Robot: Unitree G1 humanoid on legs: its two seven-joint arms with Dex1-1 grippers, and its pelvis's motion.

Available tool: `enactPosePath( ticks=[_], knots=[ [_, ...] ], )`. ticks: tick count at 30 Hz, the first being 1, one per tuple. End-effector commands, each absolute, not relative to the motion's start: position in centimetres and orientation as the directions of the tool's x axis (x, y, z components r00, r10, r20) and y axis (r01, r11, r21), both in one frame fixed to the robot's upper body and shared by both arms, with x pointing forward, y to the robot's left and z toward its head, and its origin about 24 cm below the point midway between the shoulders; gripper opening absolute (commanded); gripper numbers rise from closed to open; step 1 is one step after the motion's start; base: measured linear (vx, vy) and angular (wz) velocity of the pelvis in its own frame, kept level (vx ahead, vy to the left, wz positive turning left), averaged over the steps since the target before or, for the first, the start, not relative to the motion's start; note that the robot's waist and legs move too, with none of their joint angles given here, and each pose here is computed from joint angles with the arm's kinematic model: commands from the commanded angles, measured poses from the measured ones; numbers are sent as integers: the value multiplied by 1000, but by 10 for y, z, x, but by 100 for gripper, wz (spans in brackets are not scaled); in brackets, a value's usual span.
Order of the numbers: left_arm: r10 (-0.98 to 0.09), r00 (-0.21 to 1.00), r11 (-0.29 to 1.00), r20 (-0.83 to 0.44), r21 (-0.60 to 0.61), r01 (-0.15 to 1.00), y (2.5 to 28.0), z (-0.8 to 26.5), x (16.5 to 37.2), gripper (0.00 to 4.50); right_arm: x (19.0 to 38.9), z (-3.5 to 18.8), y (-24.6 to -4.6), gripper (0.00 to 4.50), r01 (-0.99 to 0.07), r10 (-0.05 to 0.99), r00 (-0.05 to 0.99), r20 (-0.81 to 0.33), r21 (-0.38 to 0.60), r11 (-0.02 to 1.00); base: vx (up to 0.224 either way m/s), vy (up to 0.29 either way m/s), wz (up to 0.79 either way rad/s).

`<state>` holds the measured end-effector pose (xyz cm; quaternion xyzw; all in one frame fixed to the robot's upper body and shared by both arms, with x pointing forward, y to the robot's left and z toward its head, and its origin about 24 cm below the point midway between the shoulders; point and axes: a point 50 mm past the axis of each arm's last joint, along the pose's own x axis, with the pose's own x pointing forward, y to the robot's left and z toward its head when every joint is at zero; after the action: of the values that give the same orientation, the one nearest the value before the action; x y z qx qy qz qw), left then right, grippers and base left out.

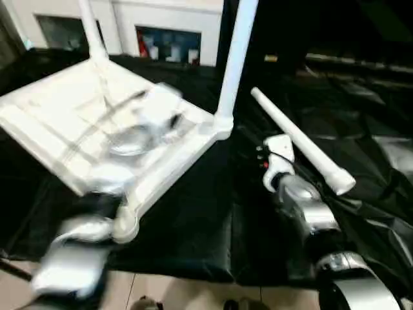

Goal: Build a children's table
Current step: Rotate leg to tighten

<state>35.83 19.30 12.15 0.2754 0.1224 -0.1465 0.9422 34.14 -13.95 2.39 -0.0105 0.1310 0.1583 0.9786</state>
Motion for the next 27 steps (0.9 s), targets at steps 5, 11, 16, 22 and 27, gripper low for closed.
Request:
enactPosePath(
  ticks=[5, 11, 16, 22, 27],
  knots=[
    [169, 902, 607, -397, 763, 222, 261, 144, 333, 218, 341, 24, -152, 391, -275, 265, 924, -276, 2, 962, 0, 0, 0],
    [294, 815, 578, -500, 772, 265, 287, 151, 299, 218, 341, 26, -153, 391, -283, 266, 923, -278, -22, 959, 0, 0, 0],
    [305, 749, 578, -589, 739, 346, 293, 147, 281, 218, 341, 27, -153, 391, -297, 275, 919, -282, -39, 954, 0, 0, 0],
    [343, 643, 601, -685, 686, 410, 305, 136, 260, 218, 338, 26, -151, 391, -331, 304, 908, -290, -49, 942, 0, 0, 0],
    [301, 604, 621, -738, 632, 463, 299, 130, 254, 218, 338, 26, -151, 391, -337, 308, 906, -292, -56, 940, 0, 0, 0]
  ],
)
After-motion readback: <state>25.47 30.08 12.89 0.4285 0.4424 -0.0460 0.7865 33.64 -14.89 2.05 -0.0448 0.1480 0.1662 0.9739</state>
